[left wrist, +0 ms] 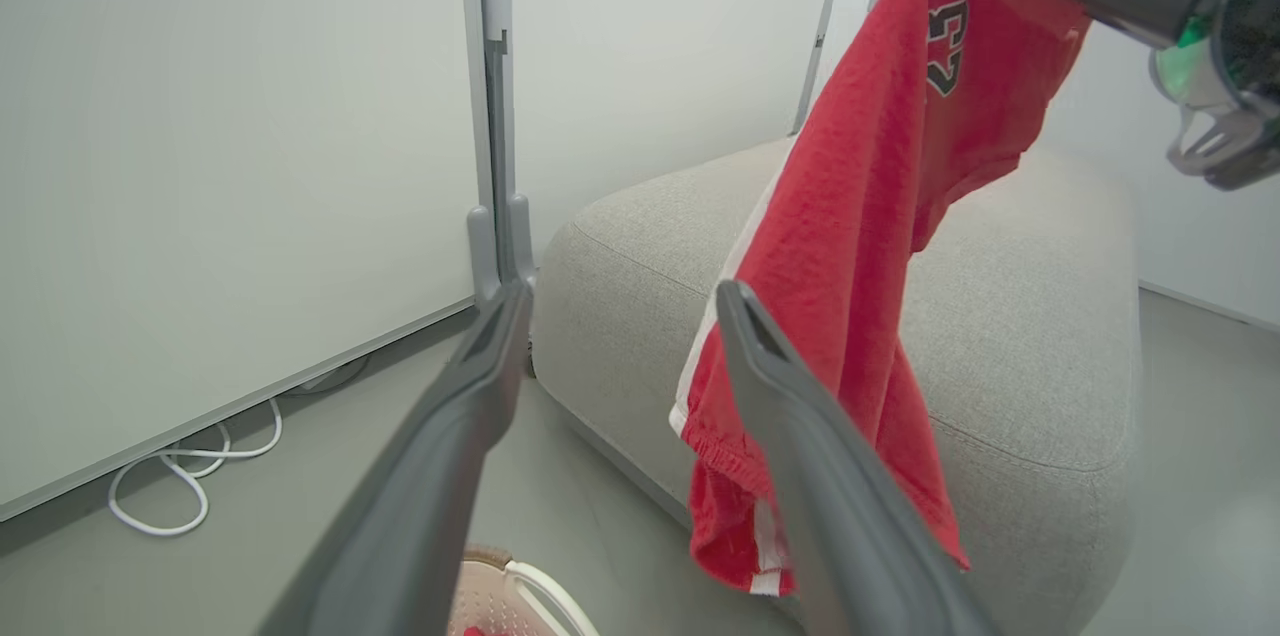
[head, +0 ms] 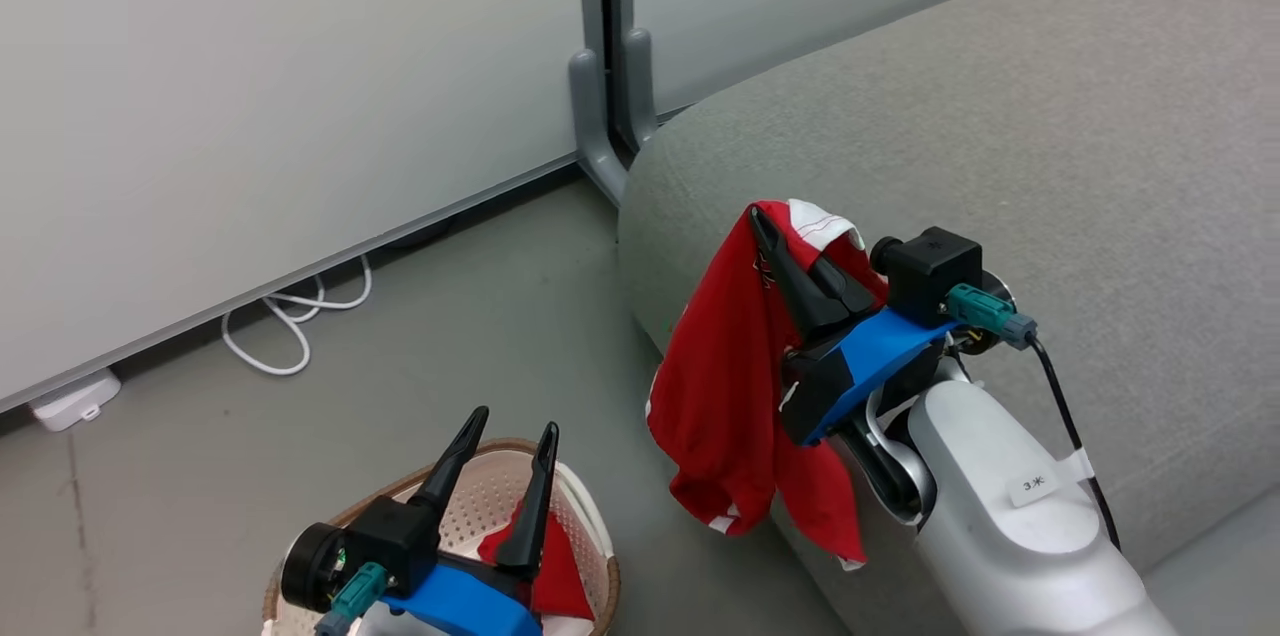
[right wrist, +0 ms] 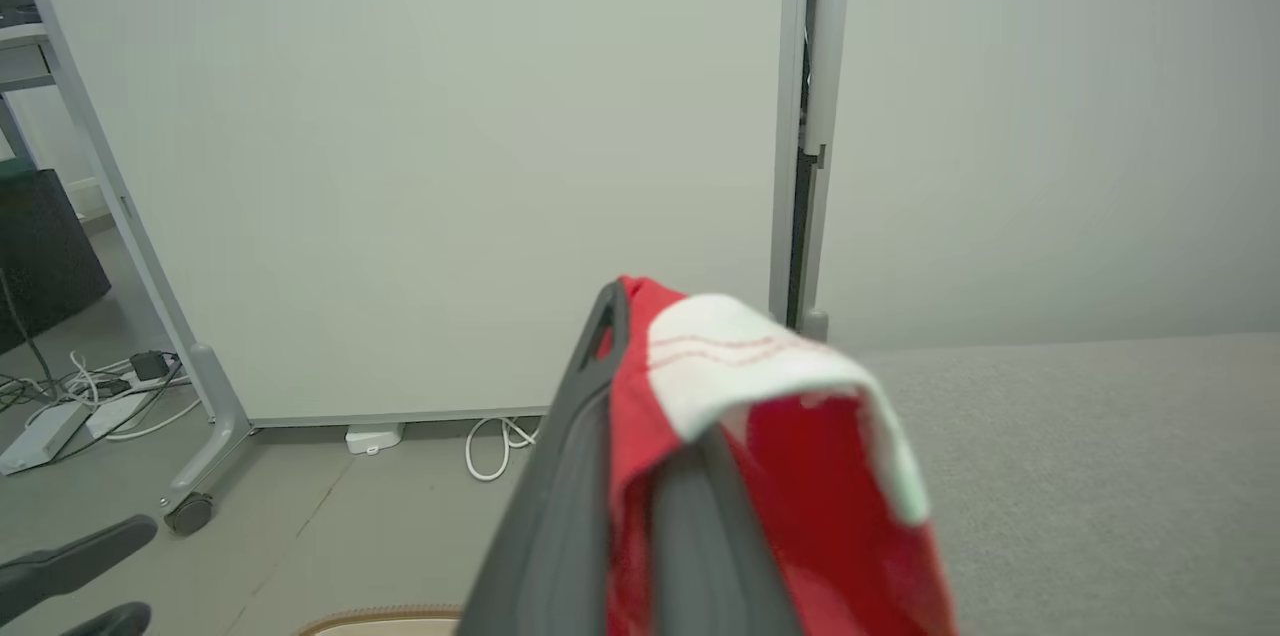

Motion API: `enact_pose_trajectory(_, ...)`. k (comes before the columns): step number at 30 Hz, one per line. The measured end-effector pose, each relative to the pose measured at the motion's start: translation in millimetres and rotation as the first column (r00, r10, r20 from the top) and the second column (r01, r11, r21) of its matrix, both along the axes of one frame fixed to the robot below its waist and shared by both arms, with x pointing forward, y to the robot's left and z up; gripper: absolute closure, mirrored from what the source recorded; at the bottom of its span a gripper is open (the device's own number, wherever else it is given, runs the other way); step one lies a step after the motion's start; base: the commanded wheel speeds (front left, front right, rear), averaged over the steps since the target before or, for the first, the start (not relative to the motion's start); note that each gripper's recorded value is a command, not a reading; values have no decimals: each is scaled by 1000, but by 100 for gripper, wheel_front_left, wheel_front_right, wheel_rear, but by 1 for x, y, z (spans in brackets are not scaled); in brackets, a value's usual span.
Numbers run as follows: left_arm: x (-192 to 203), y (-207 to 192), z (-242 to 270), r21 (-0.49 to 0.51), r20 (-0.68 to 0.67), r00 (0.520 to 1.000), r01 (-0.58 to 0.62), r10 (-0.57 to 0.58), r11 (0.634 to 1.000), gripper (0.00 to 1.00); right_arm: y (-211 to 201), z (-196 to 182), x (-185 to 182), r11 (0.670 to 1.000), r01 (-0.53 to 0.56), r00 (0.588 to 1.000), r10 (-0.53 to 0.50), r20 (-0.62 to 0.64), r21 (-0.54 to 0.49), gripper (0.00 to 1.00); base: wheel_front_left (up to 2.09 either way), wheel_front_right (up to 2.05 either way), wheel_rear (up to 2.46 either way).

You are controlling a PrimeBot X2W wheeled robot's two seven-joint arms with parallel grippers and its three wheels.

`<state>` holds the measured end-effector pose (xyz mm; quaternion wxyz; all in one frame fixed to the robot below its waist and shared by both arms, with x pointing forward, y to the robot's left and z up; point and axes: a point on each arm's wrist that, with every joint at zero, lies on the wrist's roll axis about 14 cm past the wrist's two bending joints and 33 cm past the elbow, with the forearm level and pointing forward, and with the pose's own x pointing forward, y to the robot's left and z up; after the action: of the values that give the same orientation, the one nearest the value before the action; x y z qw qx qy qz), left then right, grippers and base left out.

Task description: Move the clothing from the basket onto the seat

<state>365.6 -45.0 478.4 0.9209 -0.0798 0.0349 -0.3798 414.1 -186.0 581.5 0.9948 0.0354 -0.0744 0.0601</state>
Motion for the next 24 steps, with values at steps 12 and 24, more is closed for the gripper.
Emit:
enact_pose_trajectory(12, -4, -39, -3, -2, -5, 993, 118, -118, 993, 0, -48, -8, -25, 991, 137, 990, -137, -22, -2, 100, 0, 0, 0)
enact_pose_trajectory(24, 0, -40, -7, -8, -15, 992, 122, -122, 993, 0, -52, -16, -21, 989, 150, 988, -150, -43, 1, 100, 0, 0, 0)
